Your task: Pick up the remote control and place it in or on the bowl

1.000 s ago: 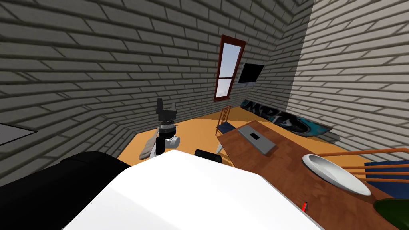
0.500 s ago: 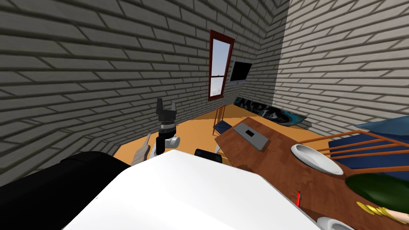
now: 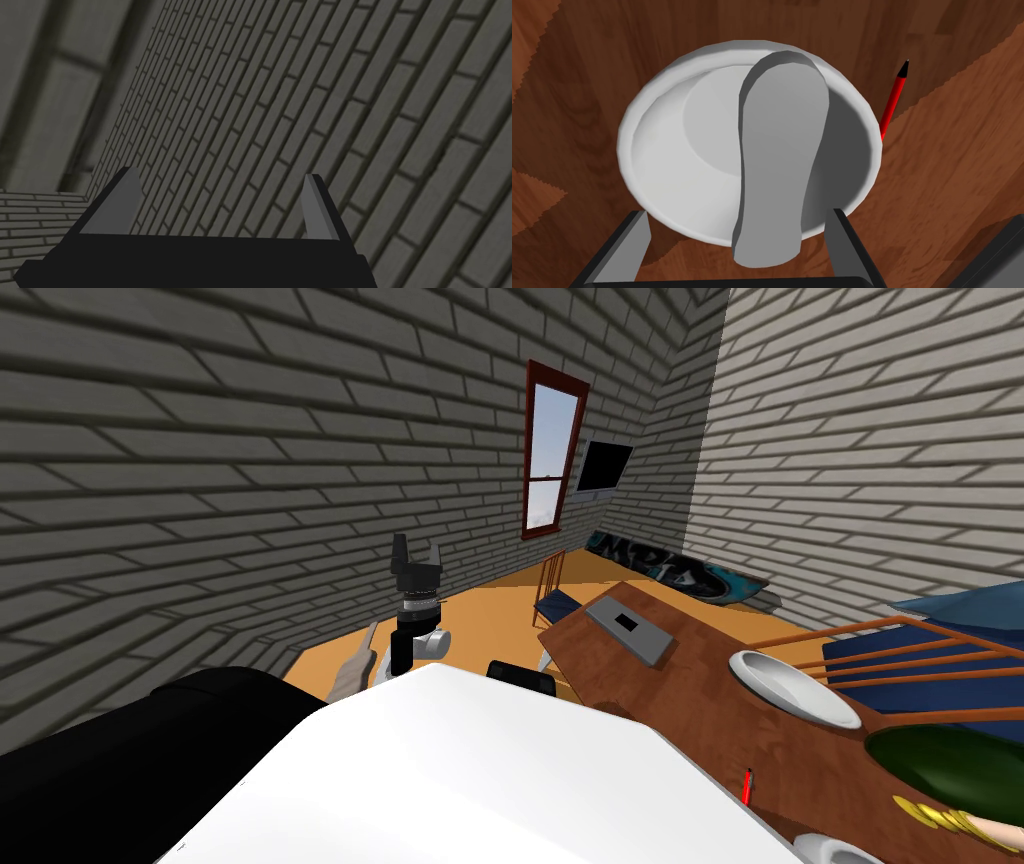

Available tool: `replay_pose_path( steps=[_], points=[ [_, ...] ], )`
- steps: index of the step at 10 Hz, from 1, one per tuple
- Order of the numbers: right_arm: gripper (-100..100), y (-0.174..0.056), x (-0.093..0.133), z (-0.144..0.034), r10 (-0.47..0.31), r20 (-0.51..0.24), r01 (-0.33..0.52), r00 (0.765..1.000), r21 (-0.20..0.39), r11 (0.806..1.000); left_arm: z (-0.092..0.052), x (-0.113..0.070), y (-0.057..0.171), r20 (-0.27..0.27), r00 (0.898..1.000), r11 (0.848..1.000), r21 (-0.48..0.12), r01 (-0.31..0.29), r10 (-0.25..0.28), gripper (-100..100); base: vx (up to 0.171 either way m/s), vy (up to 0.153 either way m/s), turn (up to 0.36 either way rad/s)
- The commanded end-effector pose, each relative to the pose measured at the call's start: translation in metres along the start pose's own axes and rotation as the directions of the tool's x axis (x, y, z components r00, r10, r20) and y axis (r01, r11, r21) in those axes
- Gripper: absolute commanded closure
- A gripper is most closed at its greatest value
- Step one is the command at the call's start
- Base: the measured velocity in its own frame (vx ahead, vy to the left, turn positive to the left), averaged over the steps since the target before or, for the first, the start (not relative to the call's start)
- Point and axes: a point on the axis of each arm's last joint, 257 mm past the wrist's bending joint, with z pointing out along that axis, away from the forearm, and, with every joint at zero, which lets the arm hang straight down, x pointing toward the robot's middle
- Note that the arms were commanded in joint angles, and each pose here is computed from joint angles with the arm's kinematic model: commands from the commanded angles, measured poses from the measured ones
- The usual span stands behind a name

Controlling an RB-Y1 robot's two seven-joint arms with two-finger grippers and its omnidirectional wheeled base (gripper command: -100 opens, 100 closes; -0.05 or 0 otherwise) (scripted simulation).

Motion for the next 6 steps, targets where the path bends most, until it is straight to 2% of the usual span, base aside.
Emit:
replay_pose_path(
  steps=[1,2,3,4,6],
  points=[
    [-100,0.0,0.0,0.0,0.0,0.0,0.0,1.0,0.0,1.0,0.0,0.0,0.0,0.0,1.0,1.0,0.0,0.0,0.0,0,-0.007,-0.012,0.034],
    [-100,0.0,0.0,0.0,0.0,0.0,0.0,1.0,0.0,1.0,0.0,0.0,0.0,0.0,1.0,1.0,0.0,0.0,0.0,0,0.007,0.013,-0.036],
    [-100,0.0005,0.0011,-0.0049,-0.042,-0.004,0.042,0.999,-0.012,0.999,0.0,0.0,0.0,0.0,1.0,1.0,0.0,0.0,0.0,0,0.057,0.024,-0.307],
    [-100,0.0005,0.0011,-0.0049,-0.046,-0.003,0.046,0.999,-0.012,0.999,-0.0001,-0.0001,0.0,0.0,1.0,1.0,0.0,0.0,0.0,0,0.032,0.055,-0.174],
    [-100,0.0005,0.0011,-0.0049,-0.046,-0.003,0.046,0.999,-0.012,0.999,0.0,0.0,0.0,0.0,1.0,1.0,0.0,0.0,0.0,0,-0.002,-0.004,0.011]
  ],
)
